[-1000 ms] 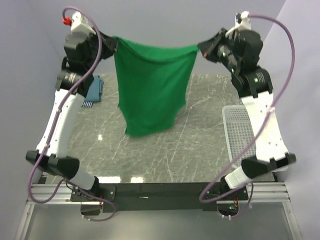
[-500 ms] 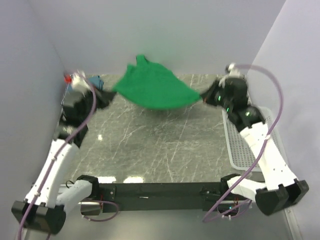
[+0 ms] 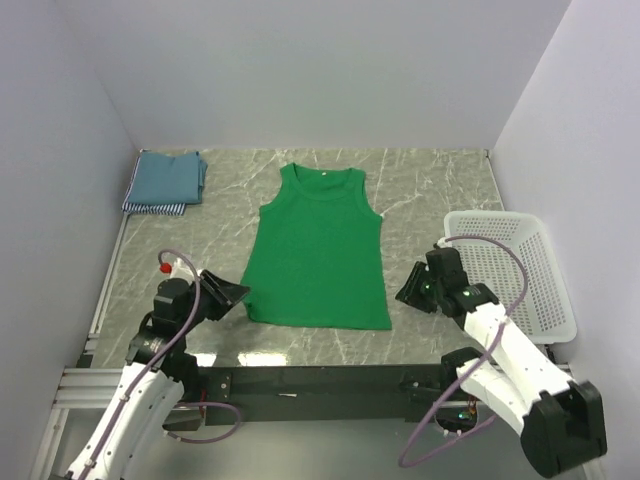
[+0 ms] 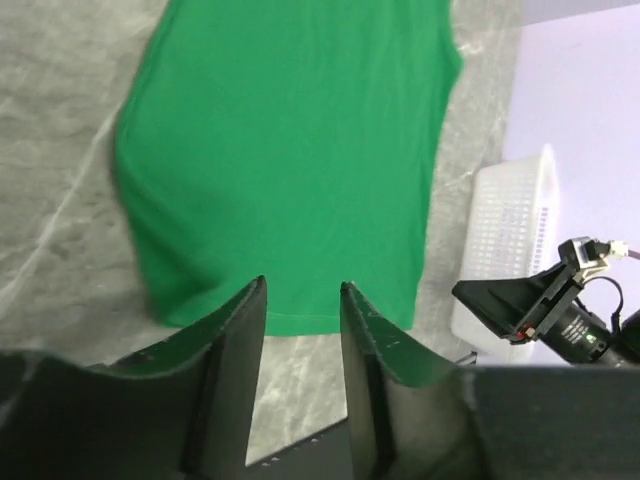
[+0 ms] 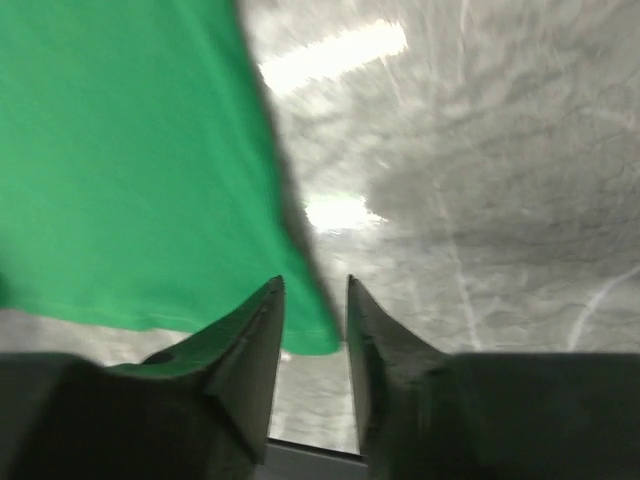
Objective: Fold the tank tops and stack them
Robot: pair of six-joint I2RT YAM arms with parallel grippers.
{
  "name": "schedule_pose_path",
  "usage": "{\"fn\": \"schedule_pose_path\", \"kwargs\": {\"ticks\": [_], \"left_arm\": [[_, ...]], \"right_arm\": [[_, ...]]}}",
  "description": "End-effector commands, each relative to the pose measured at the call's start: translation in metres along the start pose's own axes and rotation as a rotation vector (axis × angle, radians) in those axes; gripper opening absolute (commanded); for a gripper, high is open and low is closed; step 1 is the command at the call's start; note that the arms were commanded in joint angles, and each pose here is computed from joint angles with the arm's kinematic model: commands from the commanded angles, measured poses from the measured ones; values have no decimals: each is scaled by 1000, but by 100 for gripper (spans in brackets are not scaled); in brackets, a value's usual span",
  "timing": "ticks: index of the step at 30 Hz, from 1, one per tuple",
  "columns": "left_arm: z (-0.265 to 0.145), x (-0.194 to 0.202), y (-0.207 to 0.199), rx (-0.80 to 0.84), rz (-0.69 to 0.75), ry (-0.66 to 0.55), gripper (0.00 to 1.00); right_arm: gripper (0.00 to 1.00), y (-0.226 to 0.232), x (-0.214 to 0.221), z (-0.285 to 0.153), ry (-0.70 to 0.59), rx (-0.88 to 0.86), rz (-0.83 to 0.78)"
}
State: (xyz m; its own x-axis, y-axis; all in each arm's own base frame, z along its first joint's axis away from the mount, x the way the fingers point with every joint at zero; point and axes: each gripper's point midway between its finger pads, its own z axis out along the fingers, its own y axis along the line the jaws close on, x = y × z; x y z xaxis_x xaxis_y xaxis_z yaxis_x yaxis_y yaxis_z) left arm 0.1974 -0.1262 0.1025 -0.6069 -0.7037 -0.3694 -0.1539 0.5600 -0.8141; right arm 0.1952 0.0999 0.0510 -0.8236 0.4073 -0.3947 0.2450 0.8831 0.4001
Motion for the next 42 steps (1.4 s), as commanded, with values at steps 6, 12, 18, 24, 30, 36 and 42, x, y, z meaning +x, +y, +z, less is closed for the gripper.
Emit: {"fn": "schedule_pose_path", "kwargs": {"ticks": [6,12,18,24,30,36,42], "left_arm": [[-39,-71,-89,51,113,-191,45],[-24,-123,-125,-16,206,-273,41],[-18,-177,-171,-23,300,-315,42],[-44,-228,-206,-8,342,-404,42],[-59,-247,-224,3,391,-440,43],[-57,-250,-218,7,387,-429,43],[-53,-248,-213,10,382,-422,43]], "right_arm": [[43,49,-44,-42,-185,-149,25],[42,129,-12,-43,-140,-240,-80],[41,232,32,-30,-80,-317,-181],[39,328,81,3,-44,-303,-292],[39,375,133,44,0,-234,-424],[40,383,155,76,12,-170,-481],[40,378,171,90,42,-144,-507]]}}
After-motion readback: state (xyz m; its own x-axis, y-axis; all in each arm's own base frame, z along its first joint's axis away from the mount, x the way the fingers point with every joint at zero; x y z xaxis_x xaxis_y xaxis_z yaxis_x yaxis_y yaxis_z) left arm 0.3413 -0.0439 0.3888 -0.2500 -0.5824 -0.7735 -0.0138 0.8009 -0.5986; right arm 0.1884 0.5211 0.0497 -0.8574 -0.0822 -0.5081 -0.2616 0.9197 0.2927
